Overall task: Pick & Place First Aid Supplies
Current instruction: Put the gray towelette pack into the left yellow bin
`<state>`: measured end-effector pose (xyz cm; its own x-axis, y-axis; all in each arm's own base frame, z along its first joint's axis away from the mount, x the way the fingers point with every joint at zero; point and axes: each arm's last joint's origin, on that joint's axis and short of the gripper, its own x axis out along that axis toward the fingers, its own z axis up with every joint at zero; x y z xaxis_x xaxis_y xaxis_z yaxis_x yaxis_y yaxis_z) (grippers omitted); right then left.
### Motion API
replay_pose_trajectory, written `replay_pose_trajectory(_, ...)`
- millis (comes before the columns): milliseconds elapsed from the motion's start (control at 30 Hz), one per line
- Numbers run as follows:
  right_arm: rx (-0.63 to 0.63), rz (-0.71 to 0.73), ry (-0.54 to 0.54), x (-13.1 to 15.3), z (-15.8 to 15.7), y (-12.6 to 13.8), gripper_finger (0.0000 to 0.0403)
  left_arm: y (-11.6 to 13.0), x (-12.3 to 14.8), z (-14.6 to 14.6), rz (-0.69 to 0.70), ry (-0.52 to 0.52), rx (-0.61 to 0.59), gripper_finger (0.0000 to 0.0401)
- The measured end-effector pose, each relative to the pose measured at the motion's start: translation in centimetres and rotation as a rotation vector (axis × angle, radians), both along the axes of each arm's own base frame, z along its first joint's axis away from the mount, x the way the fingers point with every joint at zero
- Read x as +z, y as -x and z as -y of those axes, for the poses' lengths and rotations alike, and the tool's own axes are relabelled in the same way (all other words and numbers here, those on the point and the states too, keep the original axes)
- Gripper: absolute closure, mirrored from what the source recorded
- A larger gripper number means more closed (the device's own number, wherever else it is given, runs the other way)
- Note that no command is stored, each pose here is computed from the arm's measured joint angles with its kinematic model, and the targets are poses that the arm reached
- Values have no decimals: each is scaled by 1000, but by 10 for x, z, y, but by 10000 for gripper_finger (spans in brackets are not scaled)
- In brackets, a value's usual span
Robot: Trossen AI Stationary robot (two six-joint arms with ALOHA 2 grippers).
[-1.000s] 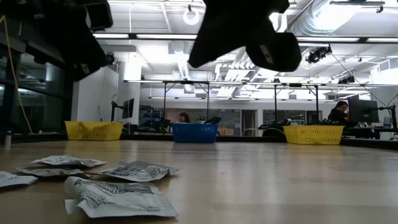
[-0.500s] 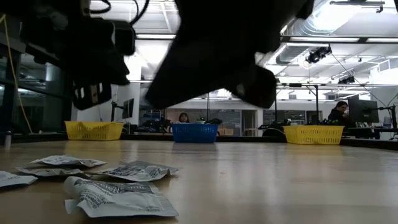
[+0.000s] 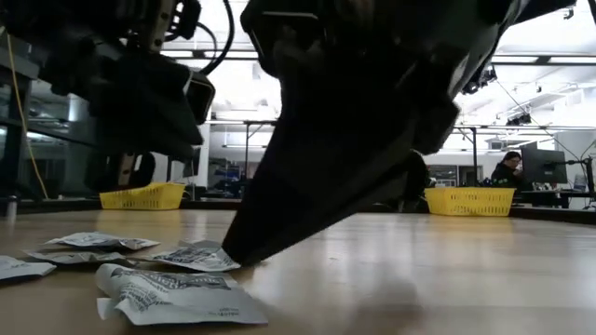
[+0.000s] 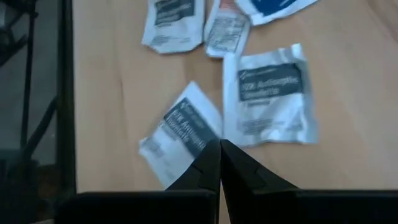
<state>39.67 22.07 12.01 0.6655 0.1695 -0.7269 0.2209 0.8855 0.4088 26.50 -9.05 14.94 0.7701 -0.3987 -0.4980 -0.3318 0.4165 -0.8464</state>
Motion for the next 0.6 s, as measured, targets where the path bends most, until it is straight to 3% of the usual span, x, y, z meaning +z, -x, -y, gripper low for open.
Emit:
replay_pose_trajectory(233,-7,9,6,-3,1,-2,403,-19,1,6,17,-32,-21,348)
replay_pose_trajectory(600,-17,37,8,1,1,-3,403,-16,-4,5,-55,-60,-1,348)
